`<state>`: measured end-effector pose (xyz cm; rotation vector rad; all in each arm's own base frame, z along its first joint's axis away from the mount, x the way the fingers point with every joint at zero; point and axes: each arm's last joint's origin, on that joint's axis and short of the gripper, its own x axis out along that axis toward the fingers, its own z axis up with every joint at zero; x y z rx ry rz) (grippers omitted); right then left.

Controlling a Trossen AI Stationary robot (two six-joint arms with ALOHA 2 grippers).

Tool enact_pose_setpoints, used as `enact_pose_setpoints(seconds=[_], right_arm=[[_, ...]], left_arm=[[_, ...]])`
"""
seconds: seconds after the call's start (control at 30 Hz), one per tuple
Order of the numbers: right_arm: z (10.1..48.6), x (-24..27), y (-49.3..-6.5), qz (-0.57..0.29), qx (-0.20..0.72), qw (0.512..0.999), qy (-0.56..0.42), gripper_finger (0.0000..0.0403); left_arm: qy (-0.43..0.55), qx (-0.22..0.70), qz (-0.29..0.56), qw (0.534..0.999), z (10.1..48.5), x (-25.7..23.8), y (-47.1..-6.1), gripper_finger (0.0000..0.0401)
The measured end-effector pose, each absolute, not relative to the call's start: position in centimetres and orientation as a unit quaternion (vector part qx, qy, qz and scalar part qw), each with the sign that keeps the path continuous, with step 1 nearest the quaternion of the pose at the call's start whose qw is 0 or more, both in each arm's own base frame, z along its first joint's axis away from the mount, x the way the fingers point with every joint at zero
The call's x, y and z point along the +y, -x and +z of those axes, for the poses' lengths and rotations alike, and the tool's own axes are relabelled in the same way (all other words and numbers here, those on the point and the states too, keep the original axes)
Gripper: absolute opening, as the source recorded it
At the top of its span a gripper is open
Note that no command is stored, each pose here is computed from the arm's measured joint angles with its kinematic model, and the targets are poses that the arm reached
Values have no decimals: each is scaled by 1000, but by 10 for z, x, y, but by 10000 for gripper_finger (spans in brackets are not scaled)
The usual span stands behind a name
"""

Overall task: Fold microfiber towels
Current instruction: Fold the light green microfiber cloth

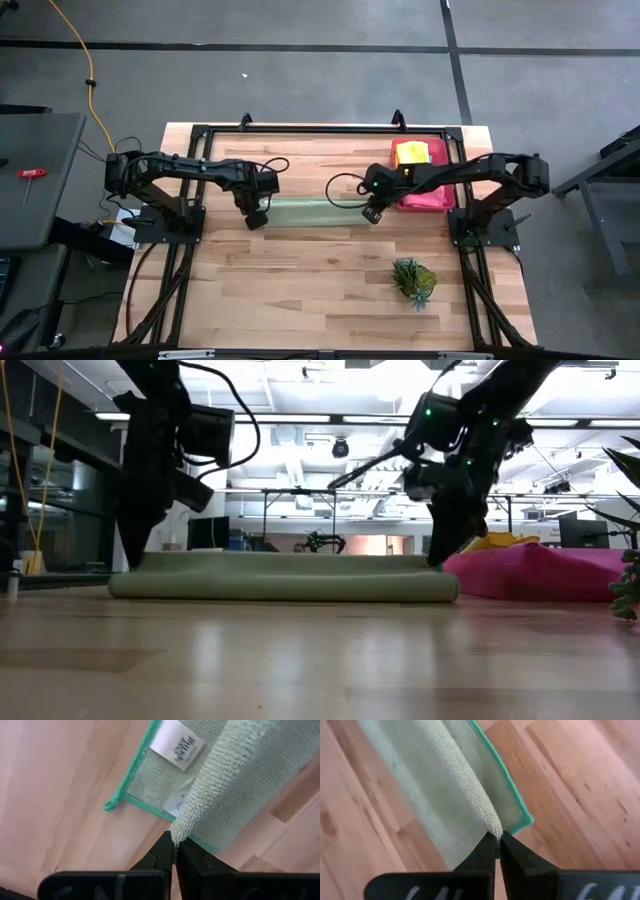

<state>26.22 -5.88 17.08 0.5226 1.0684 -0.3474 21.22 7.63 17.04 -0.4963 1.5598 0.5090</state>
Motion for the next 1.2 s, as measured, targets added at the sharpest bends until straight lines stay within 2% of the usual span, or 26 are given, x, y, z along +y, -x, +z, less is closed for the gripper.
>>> enact_pose_setpoints(seconds=[0.5, 0.67, 1.0, 1.2], right_arm=[[166, -61, -264, -186, 501, 814, -228, 9], [166, -61, -264, -192, 501, 814, -223, 56], [167, -63, -264, -212, 502, 815, -196, 190], [186, -67, -272, -209, 510, 823, -140, 231]], left_arm=[[210, 686, 237, 655, 170, 78, -212, 11], [201, 687, 242, 655, 170, 78, -212, 34], [166, 699, 248, 650, 171, 87, -207, 97], [153, 704, 255, 645, 179, 99, -204, 141]])
